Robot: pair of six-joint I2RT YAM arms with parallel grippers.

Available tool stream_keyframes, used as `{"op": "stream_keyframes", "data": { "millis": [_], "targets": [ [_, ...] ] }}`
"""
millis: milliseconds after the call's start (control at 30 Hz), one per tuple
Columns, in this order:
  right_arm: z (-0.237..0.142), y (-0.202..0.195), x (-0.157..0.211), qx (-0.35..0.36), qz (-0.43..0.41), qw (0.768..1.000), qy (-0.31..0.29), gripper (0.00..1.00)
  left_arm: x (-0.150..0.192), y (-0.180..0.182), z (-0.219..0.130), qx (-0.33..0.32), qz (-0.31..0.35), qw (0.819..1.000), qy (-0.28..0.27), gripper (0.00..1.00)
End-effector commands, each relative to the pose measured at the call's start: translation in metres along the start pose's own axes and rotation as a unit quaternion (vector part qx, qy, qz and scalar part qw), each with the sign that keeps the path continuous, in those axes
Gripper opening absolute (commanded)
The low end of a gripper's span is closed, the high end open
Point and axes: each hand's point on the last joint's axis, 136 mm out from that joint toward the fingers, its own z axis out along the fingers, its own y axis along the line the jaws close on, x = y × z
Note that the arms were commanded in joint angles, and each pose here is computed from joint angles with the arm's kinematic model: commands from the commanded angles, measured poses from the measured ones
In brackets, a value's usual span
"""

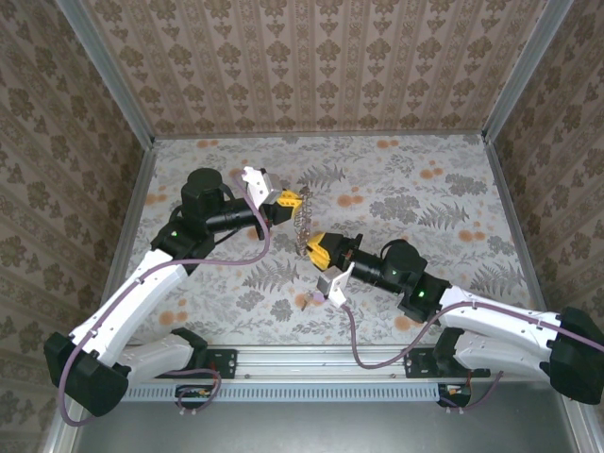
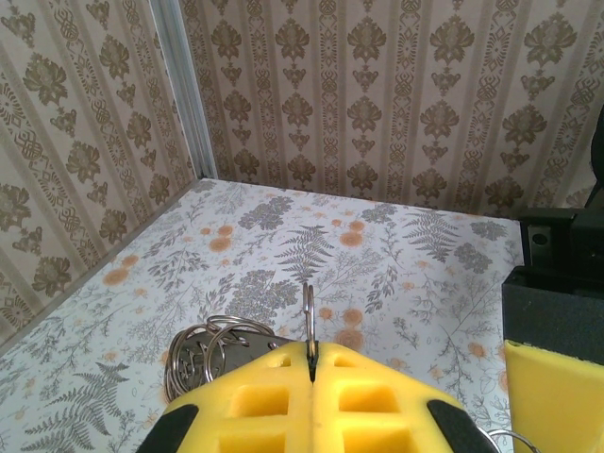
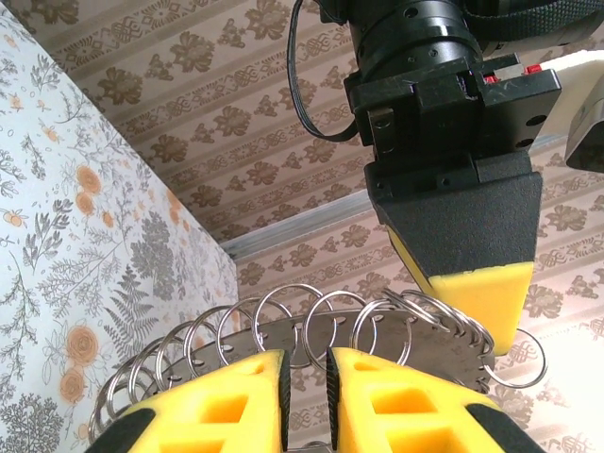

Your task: Put the keys on the keyring

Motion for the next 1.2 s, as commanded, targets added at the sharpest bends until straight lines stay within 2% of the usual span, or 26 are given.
{"op": "stream_keyframes", "data": {
  "millis": [0, 200, 600, 1167],
  "targets": [
    [0.003, -0.016, -0.008, 0.023, -0.002, 1.000, -0.013, 0.22, -0.024, -0.004, -0.007, -0.003, 0.018, 0.999, -0.035, 0.00],
    [0.004, -0.014, -0.011, 0.018, 0.000, 1.000, -0.016, 0.23, -0.025, -0.003, -0.007, -0.005, 0.020, 0.999, -0.035, 0.00],
    [0.014, -0.023, 0.010, 0.051, -0.001, 0.997, 0.050, 0.20, -0.022, -0.002, -0.005, -0.008, 0.015, 0.999, -0.033, 0.00],
    [0.017, -0.020, 0.007, 0.050, 0.009, 0.998, 0.043, 0.23, -0.018, 0.005, -0.003, -0.028, 0.000, 0.999, -0.032, 0.00]
  ]
}}
